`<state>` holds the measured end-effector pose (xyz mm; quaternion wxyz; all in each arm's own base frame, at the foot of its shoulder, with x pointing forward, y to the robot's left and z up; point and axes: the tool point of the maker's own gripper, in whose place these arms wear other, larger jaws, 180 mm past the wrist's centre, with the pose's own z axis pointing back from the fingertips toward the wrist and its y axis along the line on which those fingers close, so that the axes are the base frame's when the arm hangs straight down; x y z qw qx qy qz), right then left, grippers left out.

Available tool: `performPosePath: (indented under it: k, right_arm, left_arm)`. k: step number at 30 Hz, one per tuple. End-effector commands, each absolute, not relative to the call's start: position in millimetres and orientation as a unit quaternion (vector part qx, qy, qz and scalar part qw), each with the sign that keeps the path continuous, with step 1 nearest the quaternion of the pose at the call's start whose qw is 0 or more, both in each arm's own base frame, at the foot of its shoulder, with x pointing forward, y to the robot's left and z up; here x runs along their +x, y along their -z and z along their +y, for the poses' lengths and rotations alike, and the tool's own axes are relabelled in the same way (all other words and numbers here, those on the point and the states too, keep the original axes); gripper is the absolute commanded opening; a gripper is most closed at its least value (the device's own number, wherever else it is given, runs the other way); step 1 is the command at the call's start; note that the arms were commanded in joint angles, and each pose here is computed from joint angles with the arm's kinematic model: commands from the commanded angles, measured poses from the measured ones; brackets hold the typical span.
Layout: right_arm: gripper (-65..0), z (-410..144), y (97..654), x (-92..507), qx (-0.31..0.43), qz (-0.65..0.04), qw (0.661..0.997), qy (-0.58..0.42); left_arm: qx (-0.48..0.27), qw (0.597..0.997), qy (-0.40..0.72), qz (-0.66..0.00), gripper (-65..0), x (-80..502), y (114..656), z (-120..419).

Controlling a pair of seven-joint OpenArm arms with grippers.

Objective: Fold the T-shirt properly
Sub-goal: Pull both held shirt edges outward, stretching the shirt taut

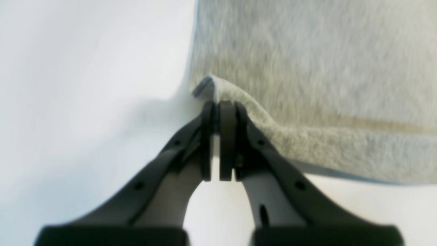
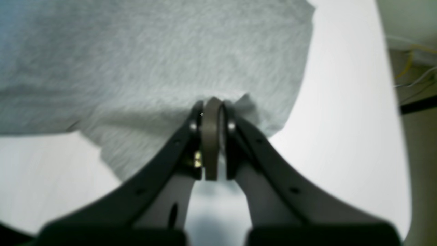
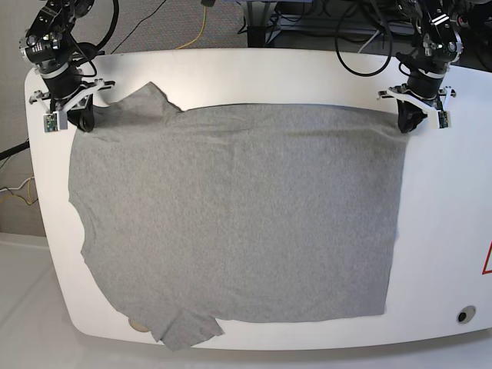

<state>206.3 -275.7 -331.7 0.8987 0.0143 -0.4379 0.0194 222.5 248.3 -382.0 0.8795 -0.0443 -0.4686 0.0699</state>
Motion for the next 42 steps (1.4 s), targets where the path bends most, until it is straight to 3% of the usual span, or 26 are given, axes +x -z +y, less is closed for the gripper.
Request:
performPosePath:
  k: [1, 38, 42]
  right_arm:
    - [-64.4, -274.8, 321.2, 208.4, 0.028, -0.455, 0.89, -0.011]
    - [-64.4, -276.5, 306.0, 202.6, 0.012, -0.462, 0.886, -0.029]
    - [-64.5, -278.6, 308.3, 207.4, 0.018, -0.463, 0.886, -0.023]
  left_arm:
    - [-0.045, 0.872, -0.069, -0.482, -65.0, 224.7, 373.6, 249.5]
    - [-0.026, 0.859, -0.032, -0.51, -65.0, 225.9, 348.0, 247.5]
    - [-0.024, 0.859, -0.031, -0.511, -61.1, 228.6, 347.6, 247.7]
